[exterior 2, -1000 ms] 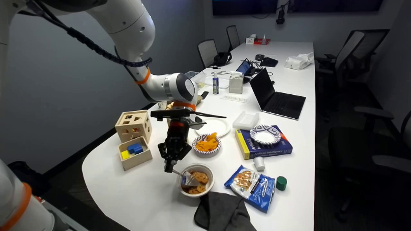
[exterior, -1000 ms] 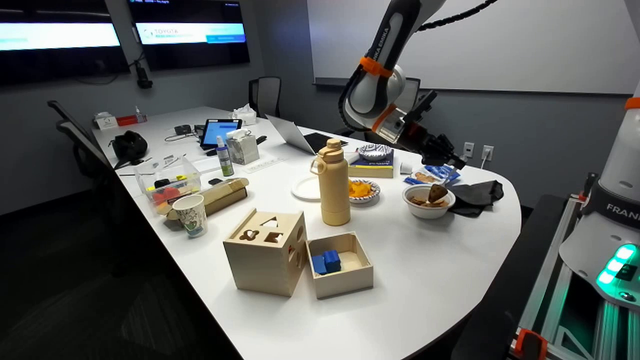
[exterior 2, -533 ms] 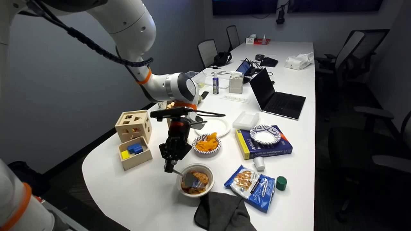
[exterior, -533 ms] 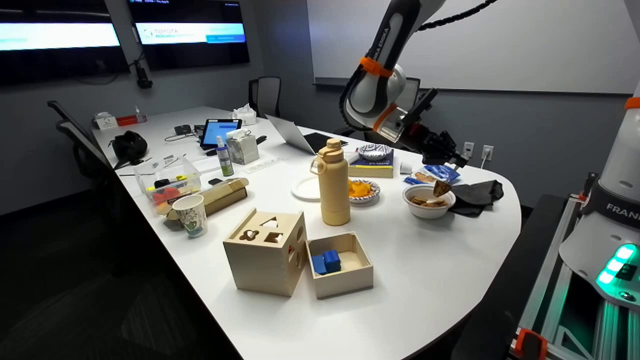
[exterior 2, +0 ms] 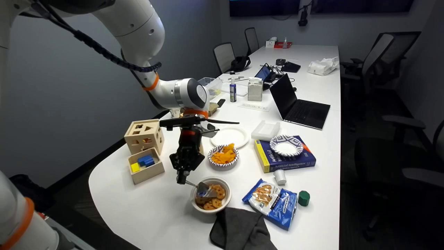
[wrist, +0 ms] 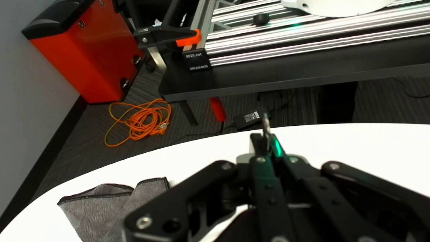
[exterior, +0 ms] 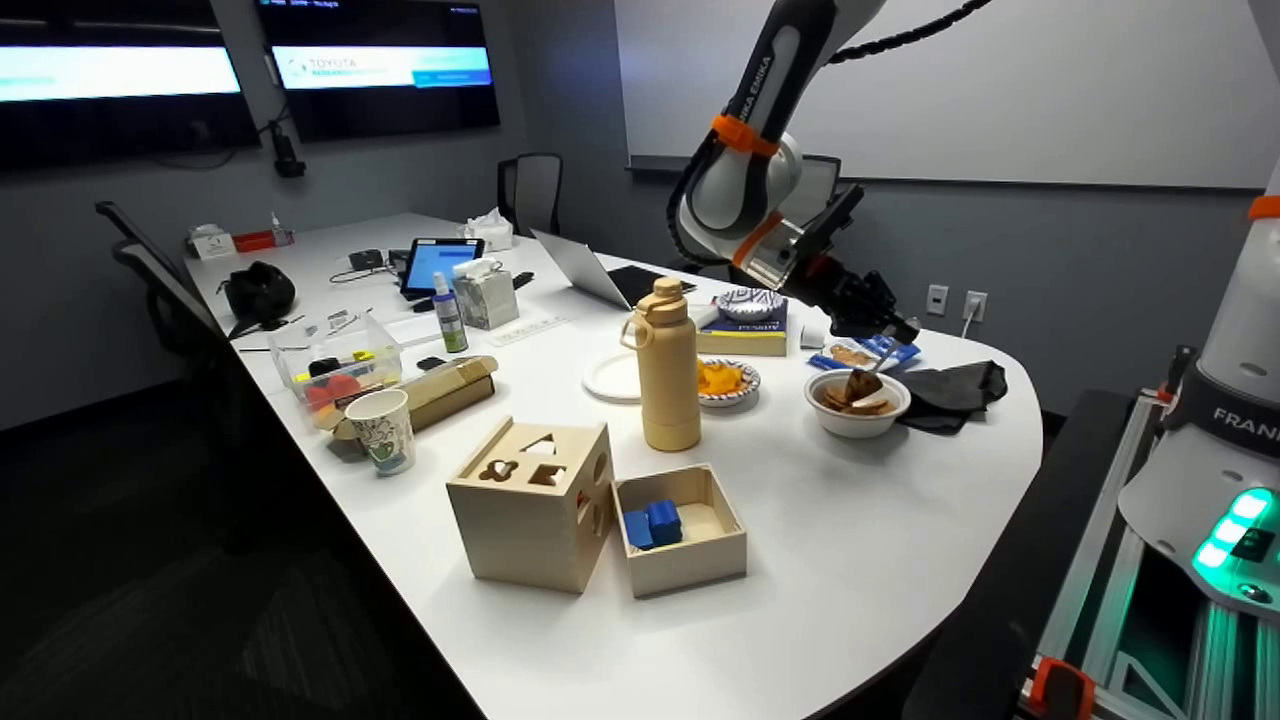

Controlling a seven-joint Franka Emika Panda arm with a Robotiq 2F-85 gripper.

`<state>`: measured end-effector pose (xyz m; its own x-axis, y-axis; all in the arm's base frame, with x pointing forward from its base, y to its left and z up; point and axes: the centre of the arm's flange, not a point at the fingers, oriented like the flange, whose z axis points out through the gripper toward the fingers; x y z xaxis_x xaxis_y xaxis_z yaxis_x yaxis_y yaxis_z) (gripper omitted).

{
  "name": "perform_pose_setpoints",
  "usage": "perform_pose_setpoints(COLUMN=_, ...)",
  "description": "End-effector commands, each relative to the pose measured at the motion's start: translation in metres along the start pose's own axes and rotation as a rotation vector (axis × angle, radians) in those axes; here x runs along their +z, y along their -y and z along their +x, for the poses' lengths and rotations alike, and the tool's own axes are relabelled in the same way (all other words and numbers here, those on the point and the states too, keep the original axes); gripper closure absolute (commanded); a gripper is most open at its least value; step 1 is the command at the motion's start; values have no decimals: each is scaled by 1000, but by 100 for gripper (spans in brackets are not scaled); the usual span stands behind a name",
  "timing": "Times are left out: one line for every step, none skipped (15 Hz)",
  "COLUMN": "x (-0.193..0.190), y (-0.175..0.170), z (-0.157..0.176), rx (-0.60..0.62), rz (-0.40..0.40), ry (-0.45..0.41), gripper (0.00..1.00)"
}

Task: Use the spatula to stir the contents in the bowl

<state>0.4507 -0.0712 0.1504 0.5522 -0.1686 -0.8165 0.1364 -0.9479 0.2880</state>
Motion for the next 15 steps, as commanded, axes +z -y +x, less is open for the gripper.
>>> perform_pose_setpoints(x=-2, y=10, z=-22, rx=-47, rz=-12, ry=-18, gripper=99)
perform_pose_setpoints(x=-2, y=12, z=-25, rx=-56, rz=-15, ry=-17, gripper=99)
perform_pose_setpoints(x=-1, y=14, z=-27, rx=-67, rz=-17, ry=-16, gripper=99)
perform_pose_setpoints(x=-1, y=17, z=-29, rx=-78, rz=-21, ry=-14, gripper=99)
perform_pose_setpoints(x=1, y=19, z=-30, rx=-97, rz=-31, ry=-10, gripper=99)
perform_pose_setpoints(x=2, y=22, z=-32, rx=-111, rz=-39, ry=-3, gripper=99)
perform_pose_setpoints(x=3, y=23, z=-33, rx=-121, rz=-50, ry=10, gripper=99)
perform_pose_setpoints(x=5, y=24, z=-34, rx=-126, rz=-56, ry=18, gripper=99)
perform_pose_setpoints(x=7, y=25, z=-35, rx=-131, rz=-59, ry=30, gripper=99)
perform_pose_setpoints(x=9, y=24, z=-33, rx=-128, rz=-58, ry=47, gripper=99)
perform_pose_setpoints(x=10, y=23, z=-31, rx=-127, rz=-59, ry=59, gripper=99)
perform_pose_setpoints(x=12, y=20, z=-29, rx=-110, rz=-60, ry=74, gripper=99)
perform_pose_setpoints(x=14, y=17, z=-27, rx=-92, rz=-58, ry=85, gripper=99)
perform_pose_setpoints(x=15, y=13, z=-26, rx=-71, rz=-54, ry=93, gripper=99)
perform_pose_setpoints(x=16, y=9, z=-26, rx=-44, rz=-51, ry=101, gripper=99)
